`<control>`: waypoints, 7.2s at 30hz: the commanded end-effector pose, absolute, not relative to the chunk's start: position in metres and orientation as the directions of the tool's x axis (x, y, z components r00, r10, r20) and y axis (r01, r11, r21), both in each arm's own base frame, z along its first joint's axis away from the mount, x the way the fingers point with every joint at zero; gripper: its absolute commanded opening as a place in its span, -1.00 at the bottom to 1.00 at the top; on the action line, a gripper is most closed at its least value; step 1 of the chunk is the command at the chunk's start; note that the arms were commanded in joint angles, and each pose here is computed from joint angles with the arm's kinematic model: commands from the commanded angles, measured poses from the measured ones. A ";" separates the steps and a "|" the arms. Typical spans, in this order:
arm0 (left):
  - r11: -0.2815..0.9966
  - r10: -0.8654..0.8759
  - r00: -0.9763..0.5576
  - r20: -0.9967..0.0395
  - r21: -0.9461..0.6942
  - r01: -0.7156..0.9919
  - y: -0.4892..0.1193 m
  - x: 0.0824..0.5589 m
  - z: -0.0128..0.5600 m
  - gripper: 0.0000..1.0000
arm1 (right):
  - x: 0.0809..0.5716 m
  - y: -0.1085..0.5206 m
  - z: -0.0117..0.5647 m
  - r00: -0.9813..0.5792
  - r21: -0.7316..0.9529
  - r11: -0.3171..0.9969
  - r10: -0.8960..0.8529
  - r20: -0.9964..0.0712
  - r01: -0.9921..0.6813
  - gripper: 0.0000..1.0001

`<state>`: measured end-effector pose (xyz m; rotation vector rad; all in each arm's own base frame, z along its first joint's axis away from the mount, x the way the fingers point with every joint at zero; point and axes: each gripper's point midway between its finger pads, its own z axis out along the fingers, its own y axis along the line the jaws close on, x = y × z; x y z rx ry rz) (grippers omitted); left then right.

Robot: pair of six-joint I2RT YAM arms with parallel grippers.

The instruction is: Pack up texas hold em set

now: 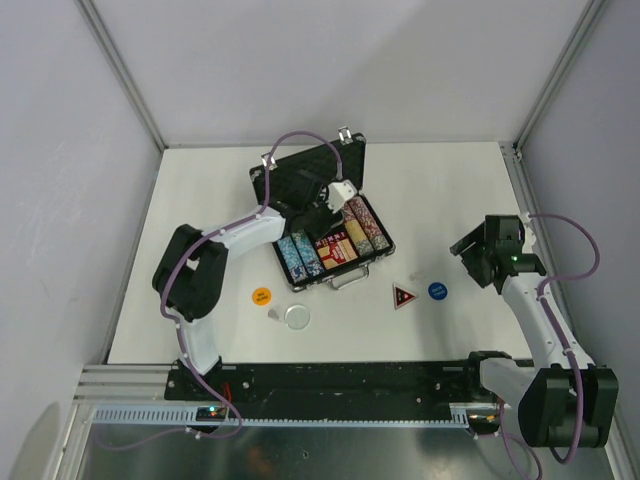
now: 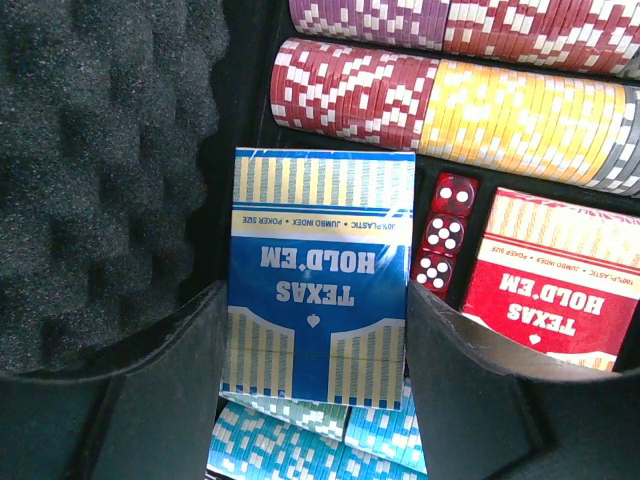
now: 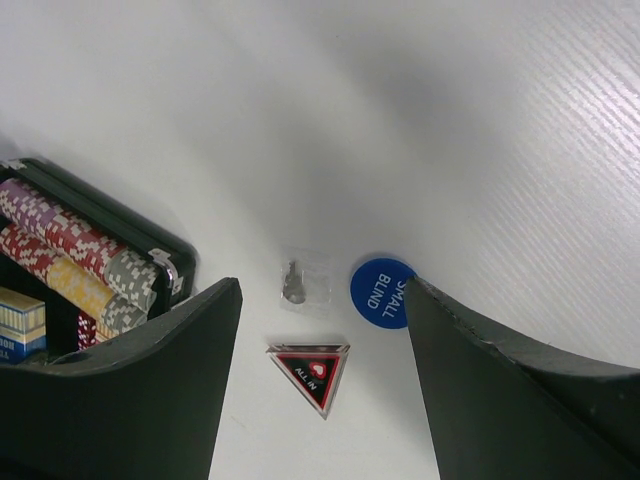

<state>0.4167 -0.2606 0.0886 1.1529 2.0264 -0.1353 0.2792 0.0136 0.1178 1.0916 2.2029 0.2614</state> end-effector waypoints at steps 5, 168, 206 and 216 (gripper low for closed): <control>0.562 0.698 -0.223 -0.681 0.328 0.759 -0.261 0.429 0.091 -0.42 | 0.280 0.007 0.121 -0.417 0.446 0.624 0.772 -0.480 0.642 0.45; 0.895 -0.125 -0.302 -0.945 -0.239 0.376 -0.165 0.274 0.249 0.97 | 0.222 0.148 -0.004 -0.968 -0.006 1.000 0.028 -0.251 0.031 0.66; 0.888 -0.125 -0.310 -0.942 -0.246 0.388 -0.169 0.274 0.248 0.97 | 0.189 0.143 -0.008 -0.970 0.009 0.995 0.103 -0.221 0.104 0.64; 0.886 -0.127 -0.306 -0.944 -0.247 0.394 -0.169 0.273 0.249 0.97 | 0.195 0.140 -0.017 -0.969 0.000 0.994 0.108 -0.224 0.110 0.58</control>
